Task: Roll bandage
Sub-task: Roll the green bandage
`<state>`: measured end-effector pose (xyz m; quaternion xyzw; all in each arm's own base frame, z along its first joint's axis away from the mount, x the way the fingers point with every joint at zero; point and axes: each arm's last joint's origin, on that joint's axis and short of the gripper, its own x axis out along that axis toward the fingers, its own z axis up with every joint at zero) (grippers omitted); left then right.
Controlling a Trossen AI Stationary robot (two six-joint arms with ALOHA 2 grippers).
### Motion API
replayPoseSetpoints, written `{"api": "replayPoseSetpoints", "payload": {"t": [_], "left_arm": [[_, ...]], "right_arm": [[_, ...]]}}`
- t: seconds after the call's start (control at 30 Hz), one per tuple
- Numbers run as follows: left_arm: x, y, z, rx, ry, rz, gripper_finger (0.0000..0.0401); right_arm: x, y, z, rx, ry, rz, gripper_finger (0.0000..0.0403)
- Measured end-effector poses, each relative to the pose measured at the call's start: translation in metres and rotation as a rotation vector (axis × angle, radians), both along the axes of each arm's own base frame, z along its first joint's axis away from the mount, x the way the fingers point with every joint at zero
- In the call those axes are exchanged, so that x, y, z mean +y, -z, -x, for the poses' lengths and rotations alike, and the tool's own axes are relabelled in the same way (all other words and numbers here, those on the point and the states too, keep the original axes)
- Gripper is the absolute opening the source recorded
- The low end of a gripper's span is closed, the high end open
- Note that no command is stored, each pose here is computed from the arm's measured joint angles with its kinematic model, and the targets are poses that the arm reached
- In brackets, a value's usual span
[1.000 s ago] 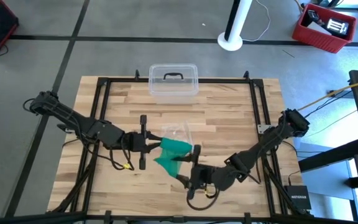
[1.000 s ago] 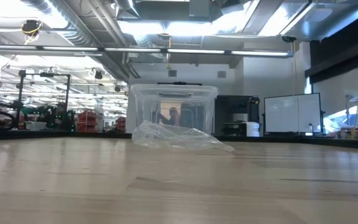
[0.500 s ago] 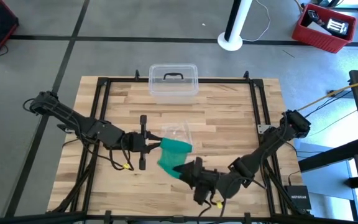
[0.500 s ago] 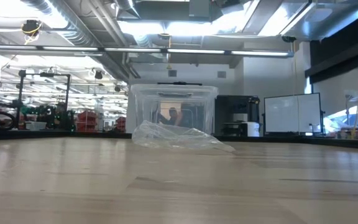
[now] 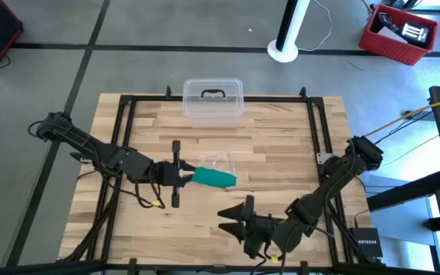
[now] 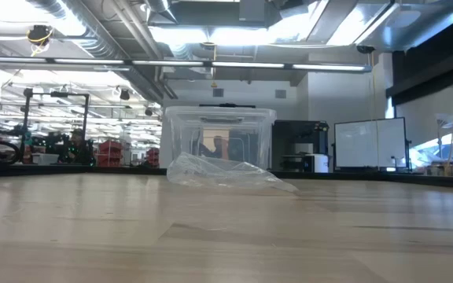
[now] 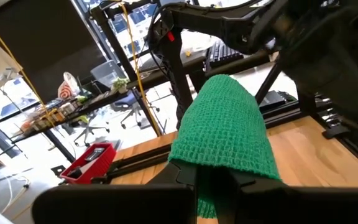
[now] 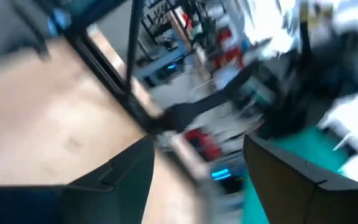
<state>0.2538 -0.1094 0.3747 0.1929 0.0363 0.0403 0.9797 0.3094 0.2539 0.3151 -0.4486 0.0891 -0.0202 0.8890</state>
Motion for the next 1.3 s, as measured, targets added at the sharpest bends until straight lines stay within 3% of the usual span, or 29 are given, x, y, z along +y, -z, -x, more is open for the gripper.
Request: {"api": "replayPoseSetpoints", "payload": {"t": [0.07,0.13,0.23,0.37,0.43,0.57,0.8,0.9,1.1,1.3], "left_arm": [[0.000,0.000,0.000,0.001,0.002,-0.015,0.0013],[-0.002,0.000,0.001,0.002,0.009,-0.023,0.0013],[-0.004,0.000,0.002,0.003,0.018,-0.040,0.0013],[-0.009,0.000,0.004,0.005,0.040,-0.061,0.0013],[-0.012,0.000,0.005,0.006,0.051,-0.075,0.0013],[-0.017,0.000,0.008,0.007,0.075,-0.094,0.0013],[-0.023,0.001,0.011,0.015,0.069,-0.129,0.0013],[-0.022,0.002,0.011,0.025,0.068,-0.135,0.0013],[-0.017,0.003,0.009,0.035,0.021,-0.161,0.0013],[-0.013,0.003,0.009,0.045,-0.095,-0.202,0.0013]], "right_arm": [[0.003,0.005,0.005,0.008,0.062,-0.216,0.0250],[0.003,0.014,0.010,0.027,0.148,-0.366,0.0250],[-0.002,0.024,0.016,0.028,0.281,-0.512,0.0250],[-0.018,0.034,0.007,-0.060,0.407,-0.622,0.0250],[-0.027,0.034,-0.004,-0.084,0.393,-0.702,0.0250],[-0.043,0.027,-0.025,-0.104,0.251,-0.870,0.0250],[-0.050,0.015,-0.034,-0.173,0.181,-0.880,0.0230],[-0.048,0.013,-0.034,-0.171,0.141,-0.889,0.0182],[-0.047,0.013,-0.034,-0.146,0.088,-0.899,0.0020],[-0.038,0.012,-0.027,-0.147,0.085,-0.865,0.0007]]}}
